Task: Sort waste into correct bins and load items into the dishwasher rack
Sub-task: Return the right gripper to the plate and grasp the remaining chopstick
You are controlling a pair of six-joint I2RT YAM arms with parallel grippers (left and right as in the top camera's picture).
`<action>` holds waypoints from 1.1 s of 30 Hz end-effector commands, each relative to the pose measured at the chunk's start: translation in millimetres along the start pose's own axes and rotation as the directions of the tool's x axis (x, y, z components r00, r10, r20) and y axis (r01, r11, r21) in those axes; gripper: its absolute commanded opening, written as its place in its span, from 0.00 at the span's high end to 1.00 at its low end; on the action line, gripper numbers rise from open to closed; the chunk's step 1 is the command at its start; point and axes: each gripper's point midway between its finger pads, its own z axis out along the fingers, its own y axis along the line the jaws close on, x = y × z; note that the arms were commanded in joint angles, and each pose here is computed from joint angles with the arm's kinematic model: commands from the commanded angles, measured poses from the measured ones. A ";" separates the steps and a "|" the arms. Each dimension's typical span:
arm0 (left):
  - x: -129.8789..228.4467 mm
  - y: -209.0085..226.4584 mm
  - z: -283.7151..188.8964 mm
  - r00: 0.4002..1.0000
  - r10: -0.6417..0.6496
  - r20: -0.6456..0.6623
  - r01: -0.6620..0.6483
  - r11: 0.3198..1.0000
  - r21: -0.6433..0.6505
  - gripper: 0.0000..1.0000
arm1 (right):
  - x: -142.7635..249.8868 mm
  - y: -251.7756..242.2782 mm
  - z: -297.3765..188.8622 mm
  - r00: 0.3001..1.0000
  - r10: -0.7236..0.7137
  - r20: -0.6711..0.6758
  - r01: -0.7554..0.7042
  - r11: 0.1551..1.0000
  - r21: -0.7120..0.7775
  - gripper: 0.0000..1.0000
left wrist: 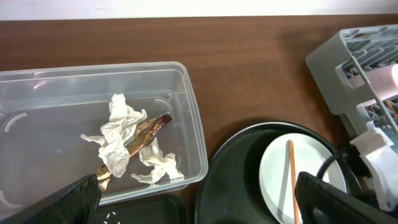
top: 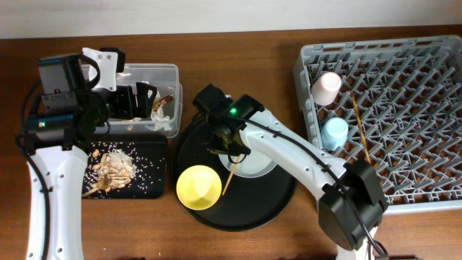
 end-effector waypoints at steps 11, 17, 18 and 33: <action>-6.4 0.8 -5.5 1.000 0.017 0.021 -0.017 1.000 -0.009 0.01 | 16.2 -38.0 56.2 0.986 0.165 0.004 -0.164 0.978 0.132 0.58; -6.4 0.7 -5.5 1.000 0.017 0.021 -0.017 1.000 -0.008 0.01 | 26.3 -46.8 78.3 0.981 0.195 -0.004 -0.192 0.973 0.129 0.59; -6.4 0.7 -5.5 1.000 0.017 0.021 -0.017 1.000 -0.008 0.01 | 27.7 -46.7 80.6 0.981 0.195 -0.009 -0.193 0.973 0.124 0.60; -6.4 0.7 -5.5 1.000 0.017 0.021 -0.017 1.000 -0.008 0.01 | 19.6 -39.6 62.1 0.982 0.191 0.008 -0.191 0.978 0.079 0.96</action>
